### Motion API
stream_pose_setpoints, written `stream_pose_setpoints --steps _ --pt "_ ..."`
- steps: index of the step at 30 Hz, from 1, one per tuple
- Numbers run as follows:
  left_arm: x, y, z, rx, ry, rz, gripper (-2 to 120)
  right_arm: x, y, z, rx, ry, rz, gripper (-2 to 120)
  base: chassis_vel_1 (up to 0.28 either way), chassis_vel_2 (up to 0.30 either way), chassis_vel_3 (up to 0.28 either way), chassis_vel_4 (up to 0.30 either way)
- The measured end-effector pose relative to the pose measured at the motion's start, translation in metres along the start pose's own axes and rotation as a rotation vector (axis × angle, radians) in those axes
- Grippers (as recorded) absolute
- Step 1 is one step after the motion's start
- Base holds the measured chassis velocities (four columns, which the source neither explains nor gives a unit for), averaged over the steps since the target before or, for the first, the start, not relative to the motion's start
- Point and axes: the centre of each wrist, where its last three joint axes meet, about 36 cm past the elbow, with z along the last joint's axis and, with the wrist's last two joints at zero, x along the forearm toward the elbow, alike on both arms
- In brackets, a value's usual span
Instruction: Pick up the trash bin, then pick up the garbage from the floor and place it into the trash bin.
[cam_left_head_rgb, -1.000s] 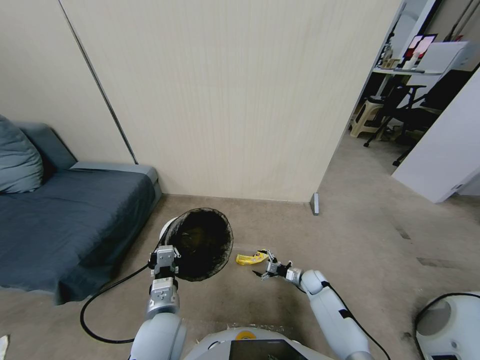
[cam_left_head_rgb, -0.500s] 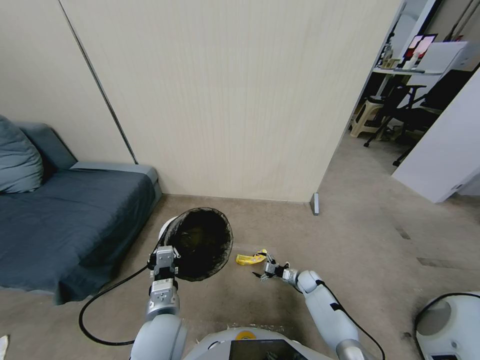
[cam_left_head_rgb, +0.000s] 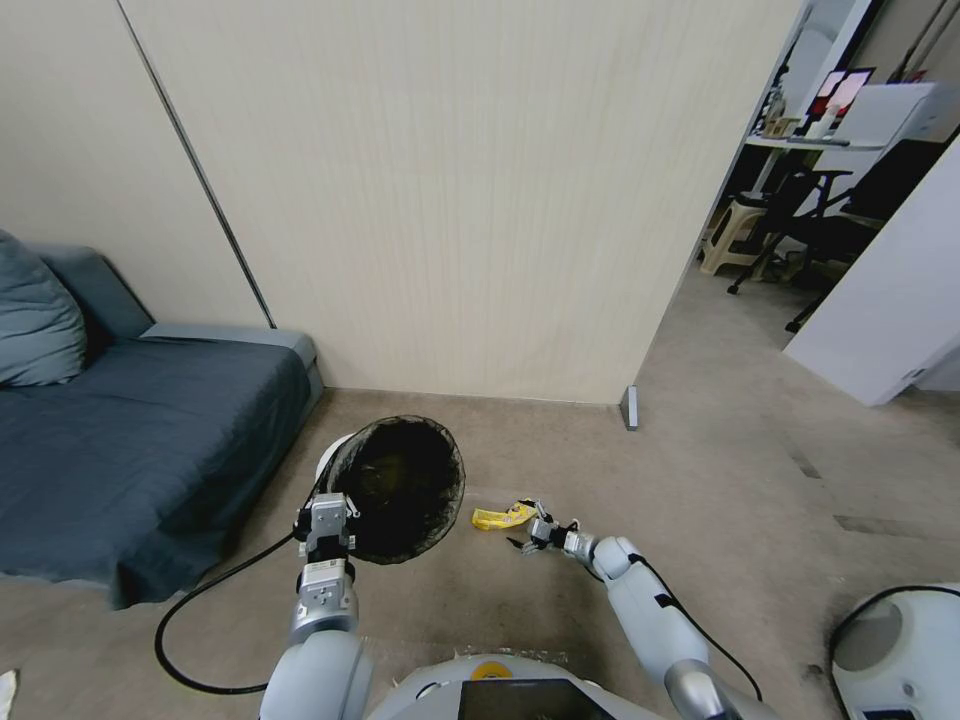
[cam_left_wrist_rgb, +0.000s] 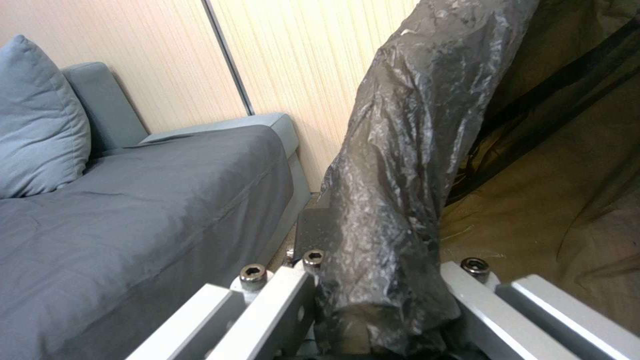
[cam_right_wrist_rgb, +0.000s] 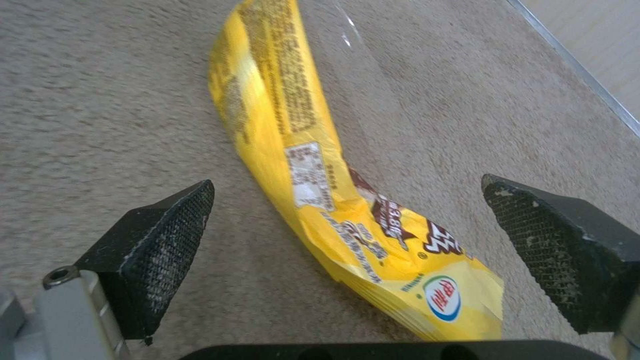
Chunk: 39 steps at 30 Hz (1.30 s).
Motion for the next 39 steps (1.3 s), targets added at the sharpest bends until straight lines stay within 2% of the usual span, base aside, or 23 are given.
stream_pose_setpoints --steps 17,19,20,23,24,27,29,32,33,35,37,39 --pt "0.002 -0.003 0.006 -0.012 0.012 0.0 1 -0.027 -0.029 -0.001 -0.05 0.01 0.054 98 0.0 0.0 0.0 0.0" --pt "0.004 -0.004 0.007 -0.012 0.015 0.0 1 -0.031 -0.028 0.001 -0.073 0.012 0.066 91 0.0 0.0 0.0 0.0" --pt "0.004 -0.004 0.007 -0.012 0.015 0.0 1 -0.031 -0.028 0.001 -0.073 0.012 0.066 91 0.0 0.0 0.0 0.0" --pt "0.004 -0.004 0.007 -0.013 0.015 -0.002 1 -0.032 -0.027 0.002 -0.085 0.016 0.069 76 0.0 0.0 0.0 0.0" --pt "0.004 -0.004 0.007 -0.013 0.015 -0.002 1 -0.032 -0.027 0.002 -0.085 0.016 0.069 76 0.0 0.0 0.0 0.0" --pt "0.004 -0.003 0.007 -0.012 0.013 -0.002 1 -0.032 -0.026 0.002 -0.089 0.019 0.068 61 0.0 0.0 0.0 0.0" --pt "0.004 -0.004 0.007 -0.012 0.013 -0.002 1 -0.032 -0.025 0.003 -0.091 0.02 0.067 57 0.0 0.0 0.0 0.0" --pt "0.004 -0.004 0.007 -0.011 0.013 -0.001 1 -0.033 -0.023 0.004 -0.097 0.023 0.064 43 0.0 0.0 0.0 0.0" --pt "0.004 -0.004 0.007 -0.011 0.013 -0.001 1 -0.033 -0.023 0.004 -0.097 0.023 0.064 43 0.0 0.0 0.0 0.0" --pt "0.004 -0.003 0.006 -0.012 0.012 -0.003 1 -0.033 -0.021 0.005 -0.102 0.027 0.061 32 0.0 0.0 0.0 0.0" --pt "0.004 -0.003 0.006 -0.012 0.012 -0.003 1 -0.034 -0.021 0.005 -0.103 0.027 0.061 29 0.0 0.0 0.0 0.0" --pt "0.005 -0.003 0.006 -0.011 0.012 -0.004 1 -0.034 -0.021 0.005 -0.105 0.027 0.06 19 0.0 0.0 0.0 0.0"
